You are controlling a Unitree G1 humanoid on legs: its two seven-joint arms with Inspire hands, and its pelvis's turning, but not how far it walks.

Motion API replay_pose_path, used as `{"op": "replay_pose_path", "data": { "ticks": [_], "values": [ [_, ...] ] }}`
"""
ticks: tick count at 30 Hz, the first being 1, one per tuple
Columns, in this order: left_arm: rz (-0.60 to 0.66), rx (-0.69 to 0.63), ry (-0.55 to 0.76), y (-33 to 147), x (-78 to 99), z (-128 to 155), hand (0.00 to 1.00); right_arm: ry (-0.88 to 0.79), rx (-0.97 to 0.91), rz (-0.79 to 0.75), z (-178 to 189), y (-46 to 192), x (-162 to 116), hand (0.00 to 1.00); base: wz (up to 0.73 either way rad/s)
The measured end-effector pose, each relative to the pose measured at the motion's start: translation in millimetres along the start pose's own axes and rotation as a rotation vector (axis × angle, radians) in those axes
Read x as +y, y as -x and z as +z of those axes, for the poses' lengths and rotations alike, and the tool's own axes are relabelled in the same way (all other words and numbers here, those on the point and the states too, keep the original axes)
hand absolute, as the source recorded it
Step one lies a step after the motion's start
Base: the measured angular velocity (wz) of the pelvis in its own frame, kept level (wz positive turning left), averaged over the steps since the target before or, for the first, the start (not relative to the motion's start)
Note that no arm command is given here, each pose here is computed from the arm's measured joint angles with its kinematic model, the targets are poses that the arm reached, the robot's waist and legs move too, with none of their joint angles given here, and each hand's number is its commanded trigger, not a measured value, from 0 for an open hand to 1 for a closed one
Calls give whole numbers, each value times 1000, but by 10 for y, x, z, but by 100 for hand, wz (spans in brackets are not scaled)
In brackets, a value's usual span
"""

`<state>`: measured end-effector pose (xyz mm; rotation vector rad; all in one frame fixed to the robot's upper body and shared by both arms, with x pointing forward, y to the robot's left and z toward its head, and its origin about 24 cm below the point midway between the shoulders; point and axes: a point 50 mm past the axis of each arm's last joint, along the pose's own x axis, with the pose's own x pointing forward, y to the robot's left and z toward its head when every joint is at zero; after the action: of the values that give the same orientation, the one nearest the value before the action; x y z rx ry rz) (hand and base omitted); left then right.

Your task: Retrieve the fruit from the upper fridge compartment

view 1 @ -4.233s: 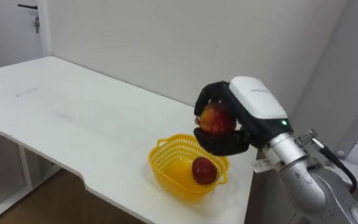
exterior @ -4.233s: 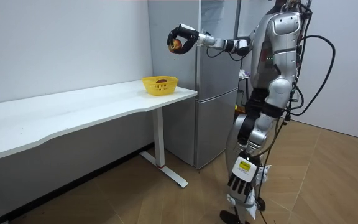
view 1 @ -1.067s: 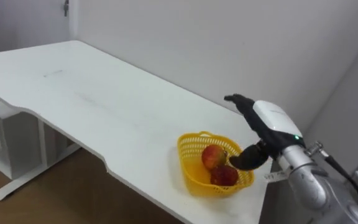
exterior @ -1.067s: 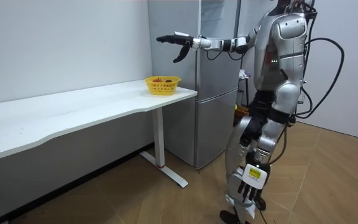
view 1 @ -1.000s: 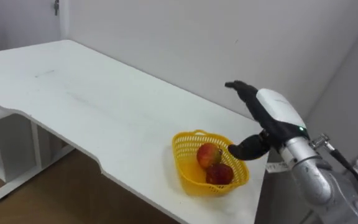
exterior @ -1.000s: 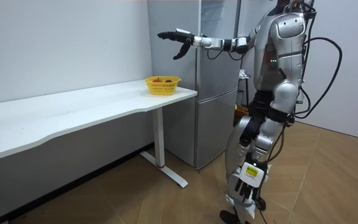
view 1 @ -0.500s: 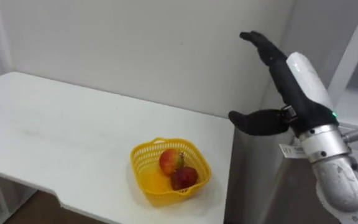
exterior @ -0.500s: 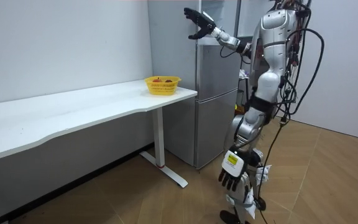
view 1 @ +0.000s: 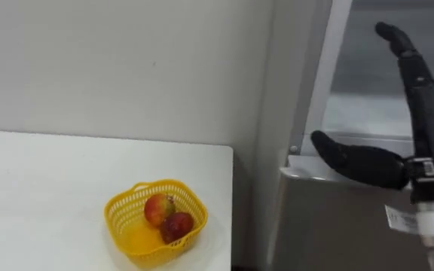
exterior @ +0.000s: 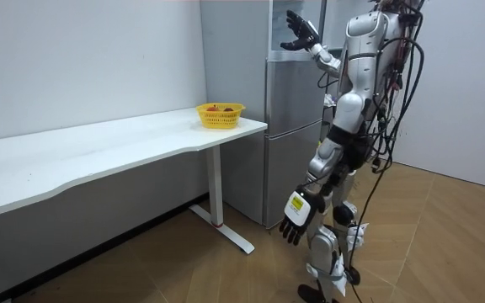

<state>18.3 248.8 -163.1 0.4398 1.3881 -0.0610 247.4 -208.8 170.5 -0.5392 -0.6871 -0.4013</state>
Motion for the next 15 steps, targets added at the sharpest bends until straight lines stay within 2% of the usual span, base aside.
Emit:
{"op": "replay_pose_path", "data": {
  "ticks": [6,9,13,15],
  "values": [
    [17,3,5,3,-41,-24,0,49,114,-114,-171,298,-199,0,-20],
    [14,11,8,2,-55,-37,0,73,194,-162,-262,521,-274,0,-14],
    [10,9,6,-1,-66,-21,0,91,282,-149,-354,726,-281,0,-14],
    [6,11,3,-1,-80,-26,0,109,363,-123,-448,902,-260,0,-5]
  ]
}}
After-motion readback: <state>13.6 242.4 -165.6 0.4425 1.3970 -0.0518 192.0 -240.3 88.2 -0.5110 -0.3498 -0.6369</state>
